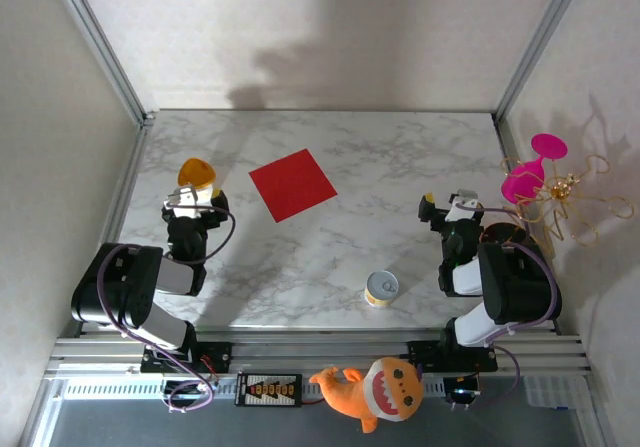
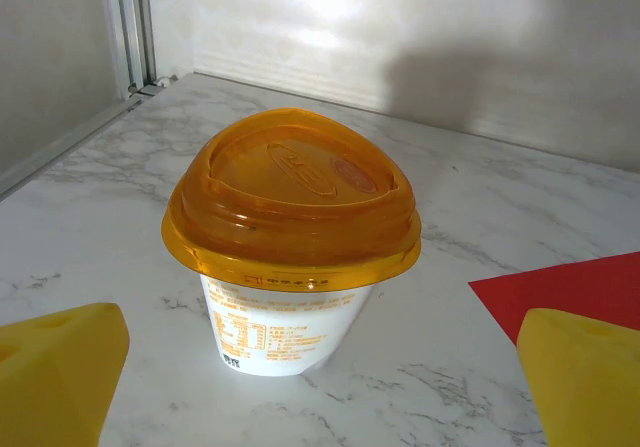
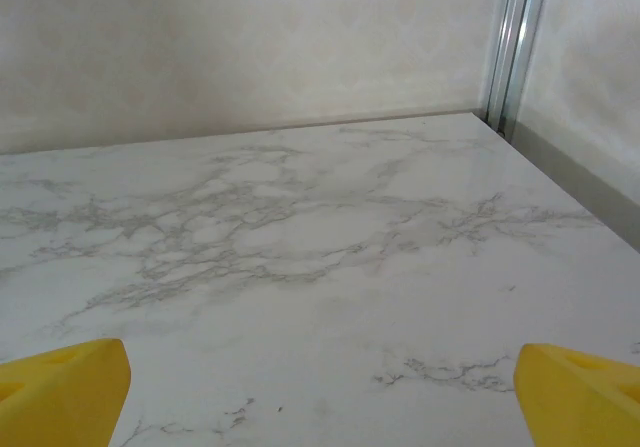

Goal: Fold a paper plane with a square sheet of paper (pick it up from the middle)
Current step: Move the square sheet of paper to the center of the table.

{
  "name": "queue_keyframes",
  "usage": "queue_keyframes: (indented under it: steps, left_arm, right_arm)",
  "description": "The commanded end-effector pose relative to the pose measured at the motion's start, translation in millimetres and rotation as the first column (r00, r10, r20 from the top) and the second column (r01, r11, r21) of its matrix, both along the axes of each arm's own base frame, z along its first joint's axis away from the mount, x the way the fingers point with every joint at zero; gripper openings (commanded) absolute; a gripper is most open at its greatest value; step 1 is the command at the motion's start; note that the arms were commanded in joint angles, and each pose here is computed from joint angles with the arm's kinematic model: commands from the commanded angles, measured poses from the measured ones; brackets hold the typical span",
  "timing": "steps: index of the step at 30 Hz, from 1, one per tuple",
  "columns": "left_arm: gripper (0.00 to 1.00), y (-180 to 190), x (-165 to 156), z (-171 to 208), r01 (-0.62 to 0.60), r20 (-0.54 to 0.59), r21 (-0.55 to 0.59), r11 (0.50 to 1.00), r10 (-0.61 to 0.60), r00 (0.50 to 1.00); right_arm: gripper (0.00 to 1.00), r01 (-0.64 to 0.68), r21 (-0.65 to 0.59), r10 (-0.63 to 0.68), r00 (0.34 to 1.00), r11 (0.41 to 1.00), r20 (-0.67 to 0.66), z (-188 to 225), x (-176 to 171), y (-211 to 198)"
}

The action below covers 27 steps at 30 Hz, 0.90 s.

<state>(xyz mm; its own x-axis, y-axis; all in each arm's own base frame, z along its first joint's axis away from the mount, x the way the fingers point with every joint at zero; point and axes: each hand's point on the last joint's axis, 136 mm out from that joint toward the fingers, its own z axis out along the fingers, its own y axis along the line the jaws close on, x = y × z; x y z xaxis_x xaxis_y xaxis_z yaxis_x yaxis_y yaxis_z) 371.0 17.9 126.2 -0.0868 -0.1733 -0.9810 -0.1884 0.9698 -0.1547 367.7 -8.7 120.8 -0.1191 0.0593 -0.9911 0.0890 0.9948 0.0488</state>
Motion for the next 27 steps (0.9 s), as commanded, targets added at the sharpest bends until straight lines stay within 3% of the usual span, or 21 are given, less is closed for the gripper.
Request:
queue_keyframes:
  steps: [1,27]
  left_arm:
    - [0.99,0.5,3.0,4.3,-0.009,0.014,0.013,1.0,0.009,1.0]
    - [0.99,0.9,3.2,3.6,-0.009,0.012,0.01,1.0,0.009,1.0]
  right_arm:
    - [0.99,0.031,0.005,-0.031,0.999,0.999,0.025,6.2,2.3,-6.3]
    - [0.99,0.03,0.005,-0.03,0.999,1.0,0.024,6.1,2.7,-6.0]
